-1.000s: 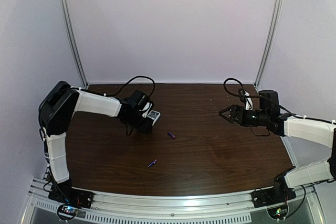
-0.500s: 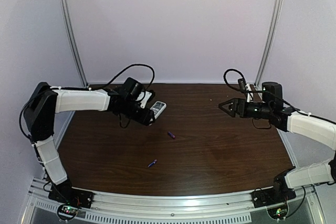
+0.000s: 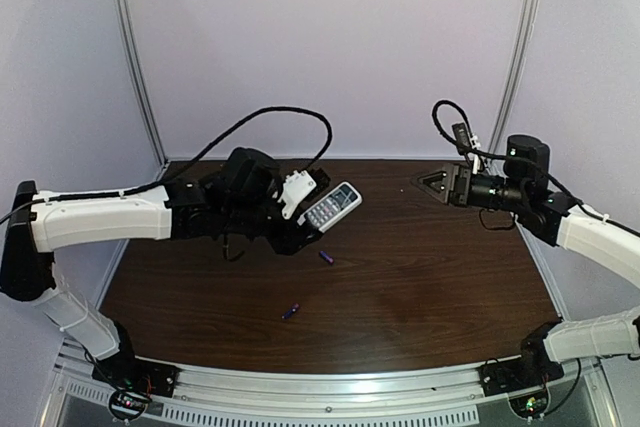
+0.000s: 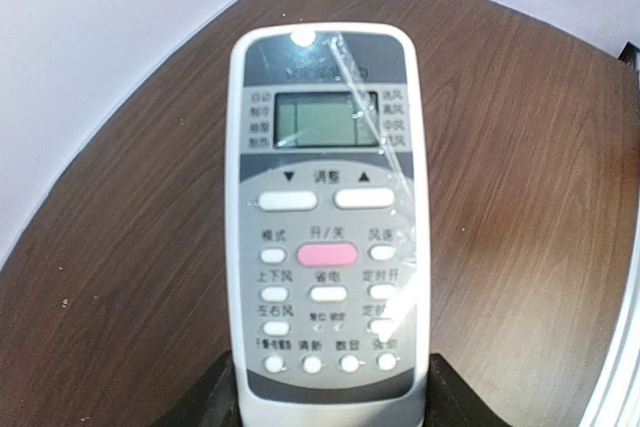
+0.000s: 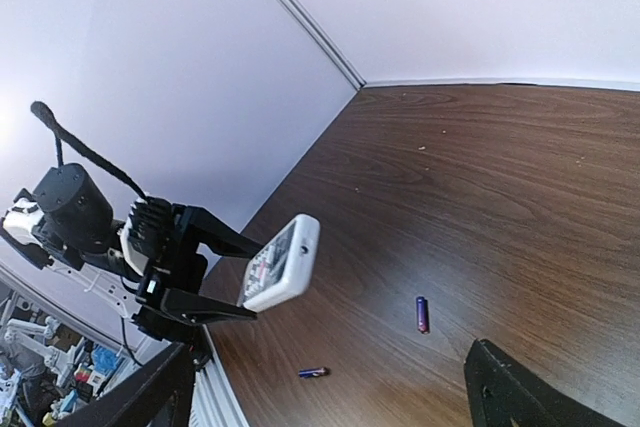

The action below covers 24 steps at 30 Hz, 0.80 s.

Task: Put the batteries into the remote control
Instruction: Pick up the remote control from the center of the board, then pass from the left arm to the right

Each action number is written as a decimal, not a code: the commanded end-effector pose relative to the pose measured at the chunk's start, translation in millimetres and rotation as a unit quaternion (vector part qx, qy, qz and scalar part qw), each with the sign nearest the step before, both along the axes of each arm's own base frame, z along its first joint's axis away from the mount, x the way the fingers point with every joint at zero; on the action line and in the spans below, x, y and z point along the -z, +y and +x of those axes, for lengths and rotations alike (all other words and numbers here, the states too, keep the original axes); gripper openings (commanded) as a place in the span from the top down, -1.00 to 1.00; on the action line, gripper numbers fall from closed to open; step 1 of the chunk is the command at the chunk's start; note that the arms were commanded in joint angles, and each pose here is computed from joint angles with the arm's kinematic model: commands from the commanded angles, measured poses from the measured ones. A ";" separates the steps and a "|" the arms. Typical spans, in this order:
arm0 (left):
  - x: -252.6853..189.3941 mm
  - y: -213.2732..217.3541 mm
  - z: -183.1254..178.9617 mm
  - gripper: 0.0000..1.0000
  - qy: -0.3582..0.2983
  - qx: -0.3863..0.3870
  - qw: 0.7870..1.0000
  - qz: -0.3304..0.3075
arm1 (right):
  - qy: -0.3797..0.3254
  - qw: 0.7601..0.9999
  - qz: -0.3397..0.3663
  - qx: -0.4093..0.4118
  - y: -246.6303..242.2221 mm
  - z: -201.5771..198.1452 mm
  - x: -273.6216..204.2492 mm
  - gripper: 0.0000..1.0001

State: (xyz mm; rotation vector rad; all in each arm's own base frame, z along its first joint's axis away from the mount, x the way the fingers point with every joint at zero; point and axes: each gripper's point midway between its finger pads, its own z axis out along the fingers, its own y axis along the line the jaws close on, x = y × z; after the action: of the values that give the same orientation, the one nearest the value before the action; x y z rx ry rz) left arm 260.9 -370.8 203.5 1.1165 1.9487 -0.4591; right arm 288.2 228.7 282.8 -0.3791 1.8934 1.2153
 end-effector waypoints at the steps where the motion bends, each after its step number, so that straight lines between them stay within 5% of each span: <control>1: -19.6 -7.8 4.3 0.38 -0.102 -0.010 0.995 0.013 | 0.023 1.000 0.010 -0.017 16.4 -10.1 -10.6 -0.86; 13: -50.8 -28.0 -15.1 0.43 -0.194 0.003 0.981 0.006 | 0.074 0.995 -0.006 -0.068 53.9 -26.1 9.3 -0.65; 24: -53.9 -46.6 -33.9 0.45 -0.223 0.035 0.974 0.016 | 0.080 0.991 0.009 -0.107 79.0 -31.0 3.7 -0.26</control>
State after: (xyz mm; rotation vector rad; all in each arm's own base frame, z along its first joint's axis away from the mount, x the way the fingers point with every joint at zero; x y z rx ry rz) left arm 227.9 -408.6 236.0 1.2309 1.6061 -0.1872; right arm 256.7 298.4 265.5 -0.4677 2.0589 1.4096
